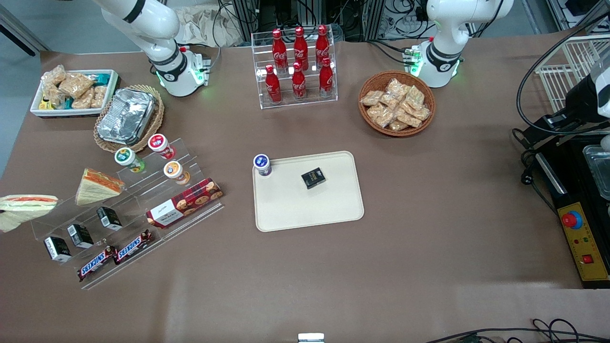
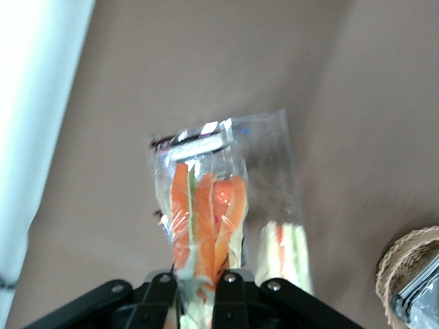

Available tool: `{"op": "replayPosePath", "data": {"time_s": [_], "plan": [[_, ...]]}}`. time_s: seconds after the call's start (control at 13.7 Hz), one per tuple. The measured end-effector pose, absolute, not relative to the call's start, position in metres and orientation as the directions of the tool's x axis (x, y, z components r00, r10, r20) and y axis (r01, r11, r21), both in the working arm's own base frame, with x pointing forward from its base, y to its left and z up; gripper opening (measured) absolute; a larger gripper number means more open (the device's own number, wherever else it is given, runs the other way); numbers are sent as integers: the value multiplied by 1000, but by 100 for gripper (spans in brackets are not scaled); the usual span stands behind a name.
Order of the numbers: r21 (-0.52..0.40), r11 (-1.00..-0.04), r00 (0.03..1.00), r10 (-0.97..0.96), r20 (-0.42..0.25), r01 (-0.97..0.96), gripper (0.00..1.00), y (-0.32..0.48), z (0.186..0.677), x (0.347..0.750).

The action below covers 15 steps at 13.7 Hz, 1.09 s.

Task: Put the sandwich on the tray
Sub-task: 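Lift the sandwich with the right gripper off the display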

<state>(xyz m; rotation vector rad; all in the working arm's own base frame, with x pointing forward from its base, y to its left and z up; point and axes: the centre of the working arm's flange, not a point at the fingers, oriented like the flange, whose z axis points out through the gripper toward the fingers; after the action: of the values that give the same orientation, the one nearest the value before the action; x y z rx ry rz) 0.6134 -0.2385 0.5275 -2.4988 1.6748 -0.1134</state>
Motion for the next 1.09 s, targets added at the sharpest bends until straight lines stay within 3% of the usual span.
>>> {"op": "replayPosePath", "data": {"time_s": [0.29,0.66,0.87,1.09], "plan": [[-133,-596,605,-796,-37,-792,16,-147,542,627],[-147,-931,938,-344,42,-335,16,-45,571,631],[-129,-990,996,-65,60,-57,16,37,570,631],[-65,-982,983,173,56,176,16,169,557,614]]}}
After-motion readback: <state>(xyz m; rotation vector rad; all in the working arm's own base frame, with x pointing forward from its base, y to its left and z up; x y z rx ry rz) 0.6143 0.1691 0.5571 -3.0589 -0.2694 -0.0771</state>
